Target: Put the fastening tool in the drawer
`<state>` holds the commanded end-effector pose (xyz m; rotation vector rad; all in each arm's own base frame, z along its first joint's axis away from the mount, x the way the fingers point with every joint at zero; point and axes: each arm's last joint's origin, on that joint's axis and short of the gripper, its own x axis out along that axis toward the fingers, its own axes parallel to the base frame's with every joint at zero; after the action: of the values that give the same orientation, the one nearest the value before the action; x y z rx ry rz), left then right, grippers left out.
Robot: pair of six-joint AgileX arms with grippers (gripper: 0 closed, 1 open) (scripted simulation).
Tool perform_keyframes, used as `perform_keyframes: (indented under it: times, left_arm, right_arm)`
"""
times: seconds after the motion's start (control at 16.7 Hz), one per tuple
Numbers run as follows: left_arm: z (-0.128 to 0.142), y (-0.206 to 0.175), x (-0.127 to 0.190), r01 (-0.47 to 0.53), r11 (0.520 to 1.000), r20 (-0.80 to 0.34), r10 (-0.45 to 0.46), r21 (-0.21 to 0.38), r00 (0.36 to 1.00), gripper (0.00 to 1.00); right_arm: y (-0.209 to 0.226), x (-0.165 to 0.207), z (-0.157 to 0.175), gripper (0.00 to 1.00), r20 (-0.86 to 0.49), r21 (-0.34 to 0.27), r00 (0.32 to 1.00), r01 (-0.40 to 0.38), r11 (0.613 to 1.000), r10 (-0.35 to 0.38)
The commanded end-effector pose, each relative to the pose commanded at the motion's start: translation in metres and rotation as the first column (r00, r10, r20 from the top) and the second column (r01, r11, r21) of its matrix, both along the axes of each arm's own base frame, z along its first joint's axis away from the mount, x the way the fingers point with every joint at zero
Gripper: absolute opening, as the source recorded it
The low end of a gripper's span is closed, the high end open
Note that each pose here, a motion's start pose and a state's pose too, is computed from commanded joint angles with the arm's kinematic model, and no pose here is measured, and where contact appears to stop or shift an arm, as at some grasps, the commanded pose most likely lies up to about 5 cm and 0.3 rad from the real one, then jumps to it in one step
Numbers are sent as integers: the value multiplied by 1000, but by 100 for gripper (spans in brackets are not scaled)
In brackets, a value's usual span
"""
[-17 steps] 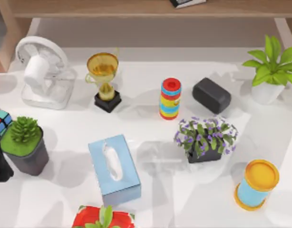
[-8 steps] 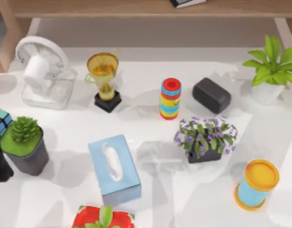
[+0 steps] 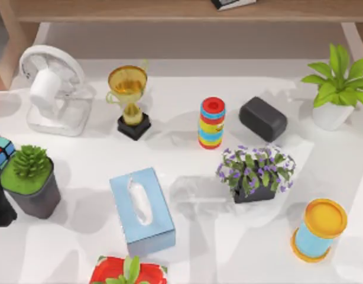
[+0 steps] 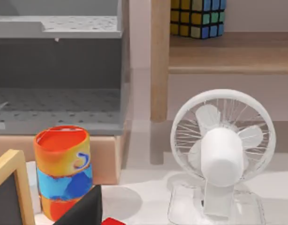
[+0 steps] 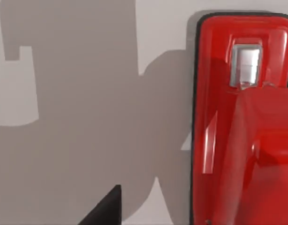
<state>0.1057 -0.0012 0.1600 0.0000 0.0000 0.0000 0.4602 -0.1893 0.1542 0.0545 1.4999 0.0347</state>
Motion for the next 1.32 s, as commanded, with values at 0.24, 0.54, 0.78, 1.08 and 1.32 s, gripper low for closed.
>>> perform_keyframes:
  times: [0.24, 0.54, 0.78, 1.08, 1.32]
  left_arm:
    - [0, 0, 0, 0, 1000, 0, 0, 0, 1000, 100]
    - [0, 0, 0, 0, 1000, 0, 0, 0, 1000, 100]
    - [0, 0, 0, 0, 1000, 0, 0, 0, 1000, 100]
    - [0, 0, 0, 0, 1000, 0, 0, 0, 1000, 100]
    - [0, 0, 0, 0, 1000, 0, 0, 0, 1000, 100]
  right_arm:
    - [0, 0, 0, 100, 0, 0, 1000, 0, 1000, 0]
    - [1, 0, 1, 100, 11, 2, 1000, -3, 1000, 3]
    - [1, -4, 10, 100, 86, 19, 996, -4, 1000, 2]
    - [-3, -20, 33, 100, 267, 63, 964, -1, 998, -16]
    - [-4, -45, 50, 100, 440, 116, 898, -33, 993, -22]
